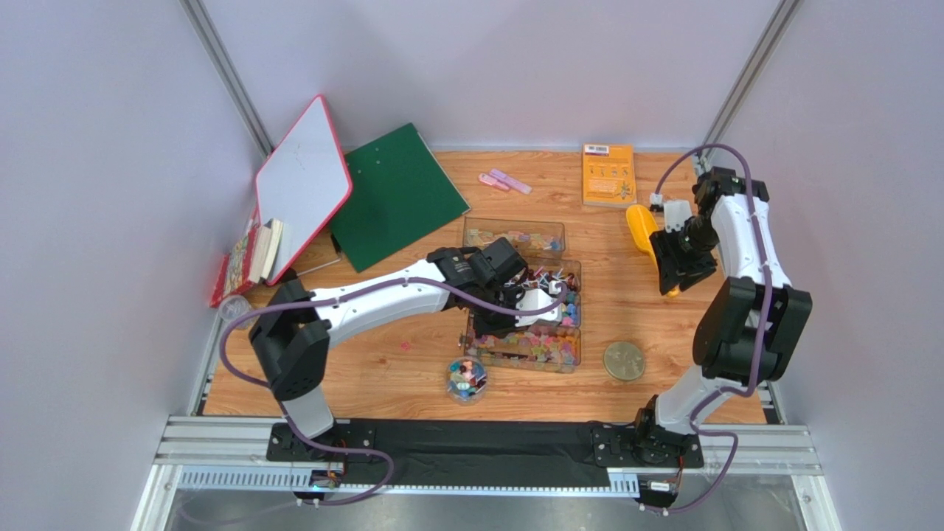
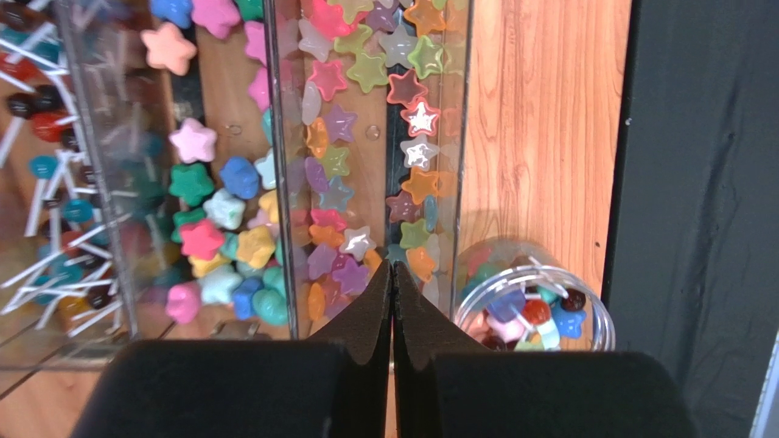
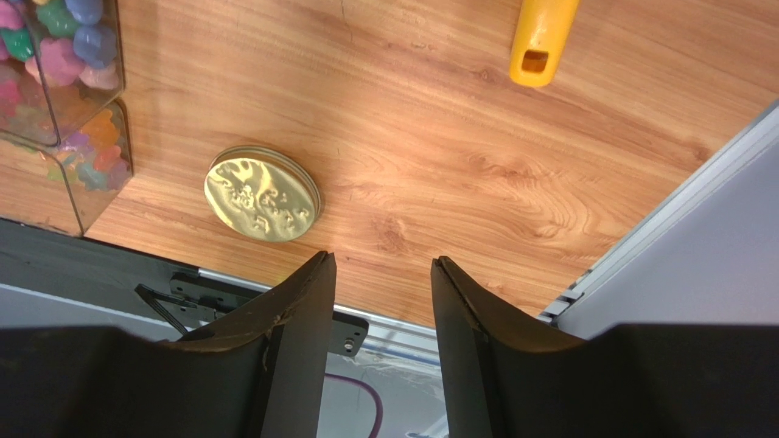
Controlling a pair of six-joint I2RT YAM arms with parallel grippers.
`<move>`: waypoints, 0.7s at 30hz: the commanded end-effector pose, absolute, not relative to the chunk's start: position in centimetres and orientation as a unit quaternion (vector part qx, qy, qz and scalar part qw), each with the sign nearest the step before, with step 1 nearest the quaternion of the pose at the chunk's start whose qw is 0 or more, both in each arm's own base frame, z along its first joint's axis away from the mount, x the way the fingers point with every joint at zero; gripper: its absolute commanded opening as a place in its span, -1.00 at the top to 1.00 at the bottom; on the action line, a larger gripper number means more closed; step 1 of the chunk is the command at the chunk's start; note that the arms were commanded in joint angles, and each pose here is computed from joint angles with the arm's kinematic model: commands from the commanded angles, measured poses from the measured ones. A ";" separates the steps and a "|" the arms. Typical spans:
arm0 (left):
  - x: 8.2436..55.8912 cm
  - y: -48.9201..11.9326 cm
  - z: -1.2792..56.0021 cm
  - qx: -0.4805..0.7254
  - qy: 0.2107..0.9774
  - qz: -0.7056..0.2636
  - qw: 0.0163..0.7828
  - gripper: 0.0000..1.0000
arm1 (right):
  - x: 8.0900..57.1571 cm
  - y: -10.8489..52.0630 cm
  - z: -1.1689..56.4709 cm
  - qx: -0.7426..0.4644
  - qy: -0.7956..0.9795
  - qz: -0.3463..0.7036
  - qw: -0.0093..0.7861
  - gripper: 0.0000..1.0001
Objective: Pack the candies
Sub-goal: Move the storage box to the center of the board.
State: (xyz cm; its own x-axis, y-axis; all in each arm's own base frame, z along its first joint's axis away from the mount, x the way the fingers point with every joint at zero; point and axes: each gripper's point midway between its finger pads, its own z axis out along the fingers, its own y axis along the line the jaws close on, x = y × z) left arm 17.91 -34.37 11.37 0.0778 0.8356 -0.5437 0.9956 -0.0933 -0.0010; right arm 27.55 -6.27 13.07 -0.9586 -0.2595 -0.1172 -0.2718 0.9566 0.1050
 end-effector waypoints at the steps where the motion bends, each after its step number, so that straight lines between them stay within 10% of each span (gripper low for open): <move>1: 18.7 -36.8 11.5 0.694 0.652 -0.232 0.199 1.00 | 26.3 -5.9 15.6 -0.161 0.981 0.049 0.101 0.07; 21: 26.9 -39.3 5.6 0.688 0.675 -0.118 0.239 1.00 | 23.0 -4.1 15.8 -0.188 0.965 0.047 0.174 0.05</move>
